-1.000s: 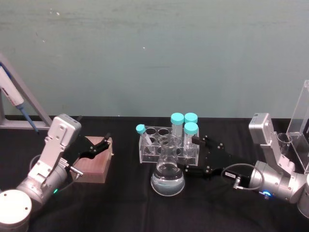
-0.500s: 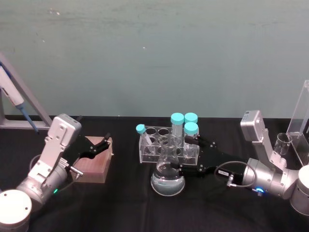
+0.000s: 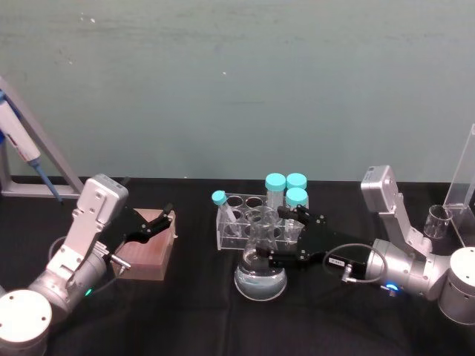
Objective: Place the experimental apparatus aside using one hand.
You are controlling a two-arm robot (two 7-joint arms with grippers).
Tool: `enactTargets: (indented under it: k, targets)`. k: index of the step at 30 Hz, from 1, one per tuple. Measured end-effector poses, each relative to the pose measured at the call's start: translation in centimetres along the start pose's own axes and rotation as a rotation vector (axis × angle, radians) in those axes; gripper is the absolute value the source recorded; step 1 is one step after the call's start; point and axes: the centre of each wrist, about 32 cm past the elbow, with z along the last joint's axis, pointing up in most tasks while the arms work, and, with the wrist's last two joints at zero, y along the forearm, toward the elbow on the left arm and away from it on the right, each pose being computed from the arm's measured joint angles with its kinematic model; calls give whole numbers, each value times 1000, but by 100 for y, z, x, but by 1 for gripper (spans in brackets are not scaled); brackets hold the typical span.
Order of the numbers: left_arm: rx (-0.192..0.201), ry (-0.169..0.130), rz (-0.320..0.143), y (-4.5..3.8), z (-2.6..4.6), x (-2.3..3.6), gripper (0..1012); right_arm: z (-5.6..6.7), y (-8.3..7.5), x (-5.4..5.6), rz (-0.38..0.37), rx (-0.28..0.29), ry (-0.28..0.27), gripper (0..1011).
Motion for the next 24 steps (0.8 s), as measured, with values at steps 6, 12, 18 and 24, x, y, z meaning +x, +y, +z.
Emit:
enactTargets:
  k: [6,12,18,24]
  targets:
    - [0,0,0,0,0,0,1000,3,60,14,9,-2,1,1003]
    - [0,0,0,0,0,0,1000,-7,118,29,15,-3,10,1003]
    - [0,0,0,0,0,0,1000,-13,161,56,13,-3,13,1003]
    - [0,0,0,0,0,0,1000,-17,197,71,16,-3,14,1003]
